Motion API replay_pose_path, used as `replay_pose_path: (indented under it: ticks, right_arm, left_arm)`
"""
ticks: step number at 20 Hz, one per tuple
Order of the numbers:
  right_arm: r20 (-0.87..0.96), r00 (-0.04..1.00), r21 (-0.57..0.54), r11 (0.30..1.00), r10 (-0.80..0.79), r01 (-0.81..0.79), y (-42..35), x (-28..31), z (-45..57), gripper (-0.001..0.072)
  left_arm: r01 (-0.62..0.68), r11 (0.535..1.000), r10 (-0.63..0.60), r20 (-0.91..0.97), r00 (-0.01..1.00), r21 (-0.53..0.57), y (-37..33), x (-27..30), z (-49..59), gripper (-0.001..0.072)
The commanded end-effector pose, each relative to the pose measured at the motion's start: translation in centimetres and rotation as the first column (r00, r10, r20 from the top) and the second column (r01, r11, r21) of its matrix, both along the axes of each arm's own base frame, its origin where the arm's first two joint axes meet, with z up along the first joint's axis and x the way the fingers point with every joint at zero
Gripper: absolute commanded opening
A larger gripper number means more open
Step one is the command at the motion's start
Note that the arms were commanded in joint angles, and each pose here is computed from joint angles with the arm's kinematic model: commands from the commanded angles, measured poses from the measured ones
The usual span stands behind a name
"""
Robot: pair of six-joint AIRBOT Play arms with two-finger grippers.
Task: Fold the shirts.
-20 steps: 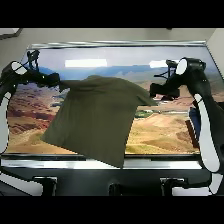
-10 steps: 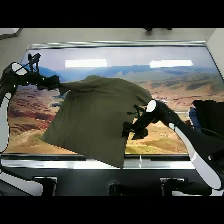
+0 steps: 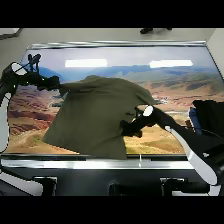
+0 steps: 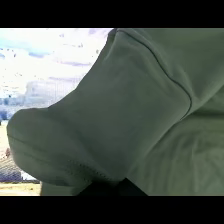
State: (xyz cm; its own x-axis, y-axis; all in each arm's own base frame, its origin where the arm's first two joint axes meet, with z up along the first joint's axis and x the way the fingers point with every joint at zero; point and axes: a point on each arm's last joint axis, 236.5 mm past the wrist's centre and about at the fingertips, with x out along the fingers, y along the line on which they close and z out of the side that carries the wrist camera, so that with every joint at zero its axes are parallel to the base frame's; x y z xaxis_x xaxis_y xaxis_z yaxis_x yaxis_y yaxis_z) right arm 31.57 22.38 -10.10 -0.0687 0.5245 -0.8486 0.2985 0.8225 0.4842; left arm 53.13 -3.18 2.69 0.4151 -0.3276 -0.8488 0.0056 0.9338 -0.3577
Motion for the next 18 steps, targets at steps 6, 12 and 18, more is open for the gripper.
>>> replay_pose_path:
  ticks: [6, 12, 18]
  right_arm:
    - [0.586, 0.62, 0.036, 0.782, -0.521, 0.623, -28.6, 18.2, 17.3, 0.0041]
    - [0.422, 0.812, -0.053, 0.884, -0.402, 0.465, -25.6, 14.3, 13.3, 0.0615]
    - [0.047, 0.999, -0.056, 0.998, 0.011, -0.008, -16.6, -0.1, 9.7, 0.0615]
  left_arm:
    - [0.086, 0.996, -0.087, -0.113, 0.99, -0.012, -1.4, -2.8, -1.2, 0.0035]
    - [0.178, 0.984, -0.178, -0.16, 0.971, -0.017, -4.9, -4.4, -2.7, 0.0035]
    - [0.214, 0.977, -0.213, -0.163, 0.963, -0.014, -5.7, -4.7, -2.9, 0.0035]
